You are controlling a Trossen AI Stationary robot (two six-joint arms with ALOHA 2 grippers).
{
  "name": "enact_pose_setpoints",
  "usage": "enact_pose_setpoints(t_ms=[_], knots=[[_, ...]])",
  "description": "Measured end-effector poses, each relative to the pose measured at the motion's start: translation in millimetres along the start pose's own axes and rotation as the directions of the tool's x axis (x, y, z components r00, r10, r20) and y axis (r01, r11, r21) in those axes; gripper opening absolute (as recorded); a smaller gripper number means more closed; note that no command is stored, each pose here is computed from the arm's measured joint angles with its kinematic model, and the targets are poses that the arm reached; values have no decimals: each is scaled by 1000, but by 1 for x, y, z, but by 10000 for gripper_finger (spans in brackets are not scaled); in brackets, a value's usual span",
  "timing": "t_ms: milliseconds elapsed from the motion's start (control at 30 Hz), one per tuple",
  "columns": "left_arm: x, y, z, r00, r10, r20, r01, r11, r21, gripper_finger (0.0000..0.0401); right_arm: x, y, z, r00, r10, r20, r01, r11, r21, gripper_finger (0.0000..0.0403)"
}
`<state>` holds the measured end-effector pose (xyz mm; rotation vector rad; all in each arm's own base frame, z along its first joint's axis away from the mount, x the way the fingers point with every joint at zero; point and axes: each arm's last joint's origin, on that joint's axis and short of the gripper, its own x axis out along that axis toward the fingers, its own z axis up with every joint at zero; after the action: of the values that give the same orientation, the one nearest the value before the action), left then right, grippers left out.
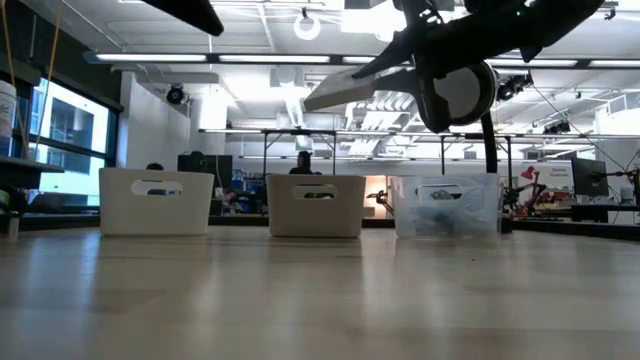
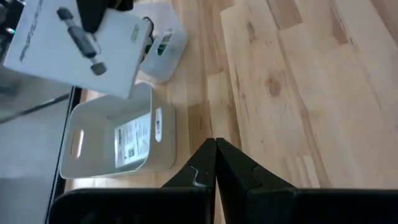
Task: Pick and place items into bin
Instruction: Put the white card reader box into the gray bin
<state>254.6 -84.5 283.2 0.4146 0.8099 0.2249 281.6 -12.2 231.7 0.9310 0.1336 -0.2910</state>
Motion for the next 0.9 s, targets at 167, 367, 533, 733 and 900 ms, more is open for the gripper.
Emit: enact_pose_setpoints(t_ms=[167,367,533,733,900], knots=[[-9,-11,-1,999,33,21,-33,999,-13,0,1,-5,7,1000,-6,7,6,1000,5,55],[-18,-21,-5,997,69,26,-68,997,-32,0,2,-9,13,1000,-18,24,18,1000,-3,45],[-25,-28,-8,995,95,36,-93,995,-42,0,2,-12,16,999,-29,38,29,1000,1,46],[-31,-32,-14,987,158,30,-156,986,-64,0,3,-13,18,997,-47,59,46,999,7,54],[-31,-31,-17,984,175,8,-174,982,-74,0,3,-14,18,995,-64,78,63,998,7,42]])
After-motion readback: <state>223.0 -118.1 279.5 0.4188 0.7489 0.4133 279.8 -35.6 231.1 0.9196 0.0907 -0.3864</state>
